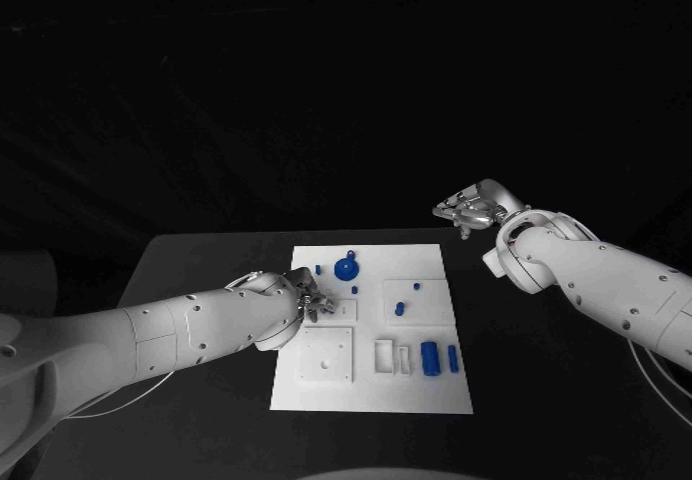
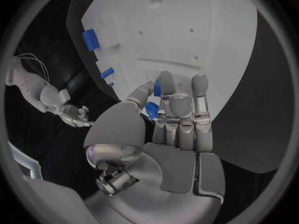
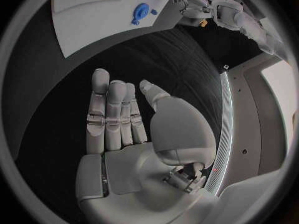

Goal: Assemble the parts on the task board

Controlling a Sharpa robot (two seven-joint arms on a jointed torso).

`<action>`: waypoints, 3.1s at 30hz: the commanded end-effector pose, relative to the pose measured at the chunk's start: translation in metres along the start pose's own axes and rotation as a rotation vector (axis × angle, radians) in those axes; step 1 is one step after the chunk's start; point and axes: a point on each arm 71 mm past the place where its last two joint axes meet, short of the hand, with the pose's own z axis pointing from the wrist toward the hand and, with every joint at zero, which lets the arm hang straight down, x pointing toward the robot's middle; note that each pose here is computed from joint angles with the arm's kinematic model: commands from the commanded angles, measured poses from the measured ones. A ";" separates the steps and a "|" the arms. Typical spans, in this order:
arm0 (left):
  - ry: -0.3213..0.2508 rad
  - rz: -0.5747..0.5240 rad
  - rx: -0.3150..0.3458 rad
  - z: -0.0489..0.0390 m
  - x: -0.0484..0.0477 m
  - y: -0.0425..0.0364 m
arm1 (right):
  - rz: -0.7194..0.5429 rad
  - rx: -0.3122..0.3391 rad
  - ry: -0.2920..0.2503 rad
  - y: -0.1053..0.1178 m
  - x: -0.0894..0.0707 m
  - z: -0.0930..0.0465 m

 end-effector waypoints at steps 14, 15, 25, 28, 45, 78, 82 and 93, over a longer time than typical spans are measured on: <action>0.026 0.023 -0.007 0.0016 0.0038 -0.0026 | 0.006 -0.002 0.011 0.002 0.001 0.000; 0.030 0.026 -0.009 0.0016 0.0039 -0.0023 | 0.006 -0.002 0.011 0.002 0.001 0.000; 0.067 0.048 -0.025 0.0016 0.0061 -0.0002 | 0.006 -0.002 0.015 0.002 0.002 0.000; 0.071 0.053 -0.027 0.0014 0.0063 0.0005 | 0.006 -0.002 0.017 0.002 0.002 0.000; 0.057 0.066 -0.029 0.0016 0.0049 0.0015 | 0.006 0.000 0.022 0.001 0.003 0.000; 0.074 0.102 -0.036 0.0029 0.0069 -0.0010 | 0.006 0.014 0.040 -0.002 0.008 0.000; 0.073 0.102 -0.037 0.0029 0.0068 -0.0009 | 0.006 0.015 0.043 -0.002 0.009 0.000; 0.057 0.101 -0.042 0.0037 0.0047 0.0006 | 0.007 0.017 0.048 -0.004 0.011 -0.001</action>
